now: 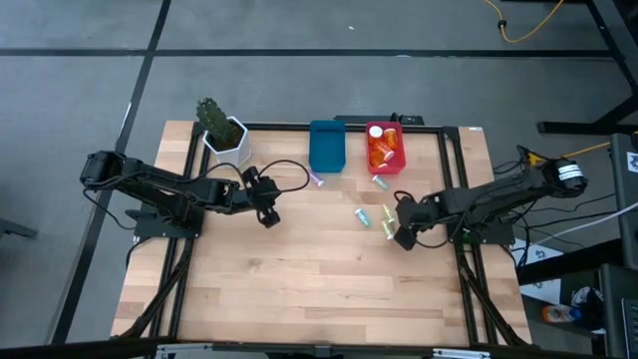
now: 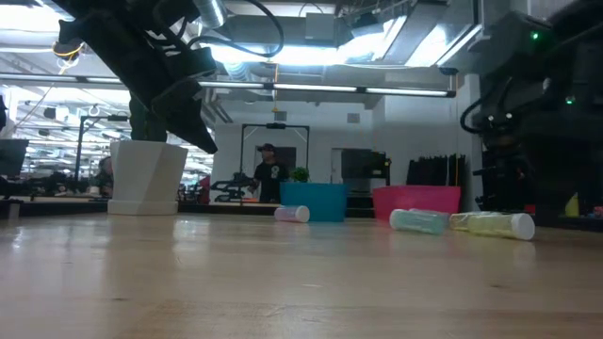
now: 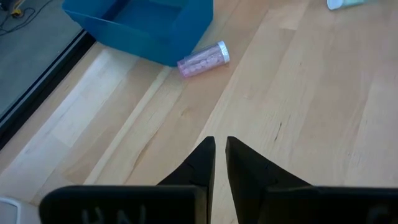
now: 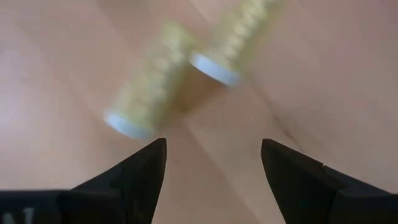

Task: Pick and place medicine bottles into bin by pill shape (circle, oval)
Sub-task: Put the bottom small yellow pill bottle into the blue bin

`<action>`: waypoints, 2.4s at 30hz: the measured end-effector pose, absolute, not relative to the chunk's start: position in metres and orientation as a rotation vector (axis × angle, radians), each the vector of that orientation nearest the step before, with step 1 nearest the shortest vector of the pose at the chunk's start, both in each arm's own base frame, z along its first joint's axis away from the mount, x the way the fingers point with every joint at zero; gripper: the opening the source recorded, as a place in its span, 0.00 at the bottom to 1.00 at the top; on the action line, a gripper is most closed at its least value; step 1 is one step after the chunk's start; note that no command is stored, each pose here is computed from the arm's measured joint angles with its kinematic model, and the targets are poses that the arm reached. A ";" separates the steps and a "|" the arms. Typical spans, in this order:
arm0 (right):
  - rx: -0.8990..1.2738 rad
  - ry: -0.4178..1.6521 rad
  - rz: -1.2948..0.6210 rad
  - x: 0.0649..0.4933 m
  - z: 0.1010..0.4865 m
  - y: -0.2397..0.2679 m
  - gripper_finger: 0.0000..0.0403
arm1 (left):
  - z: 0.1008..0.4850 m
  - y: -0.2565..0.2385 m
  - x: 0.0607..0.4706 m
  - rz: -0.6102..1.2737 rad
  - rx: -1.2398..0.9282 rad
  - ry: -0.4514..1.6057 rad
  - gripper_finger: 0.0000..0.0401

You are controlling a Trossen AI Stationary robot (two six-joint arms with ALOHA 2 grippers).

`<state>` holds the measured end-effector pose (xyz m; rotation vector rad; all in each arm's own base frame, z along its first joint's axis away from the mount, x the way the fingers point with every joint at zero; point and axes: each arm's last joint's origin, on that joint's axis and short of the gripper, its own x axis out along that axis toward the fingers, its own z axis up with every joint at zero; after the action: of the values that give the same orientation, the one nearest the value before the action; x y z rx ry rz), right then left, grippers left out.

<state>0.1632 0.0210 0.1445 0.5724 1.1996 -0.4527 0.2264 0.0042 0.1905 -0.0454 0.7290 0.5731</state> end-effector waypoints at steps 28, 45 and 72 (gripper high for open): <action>0.636 1.041 -0.531 0.193 0.127 0.030 0.66 | 0.193 0.003 0.250 0.529 -0.015 0.571 0.09; 0.606 1.072 -0.550 0.191 0.126 0.029 0.55 | 0.181 0.010 0.292 0.490 0.044 0.664 0.09; 0.156 0.682 -0.516 0.261 0.240 0.015 0.24 | 0.179 0.010 0.288 0.486 0.076 0.721 0.09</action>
<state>0.2606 0.0153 0.2395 0.1563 0.6822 -0.5157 0.2882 0.0100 0.1795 0.0760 0.7211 0.4864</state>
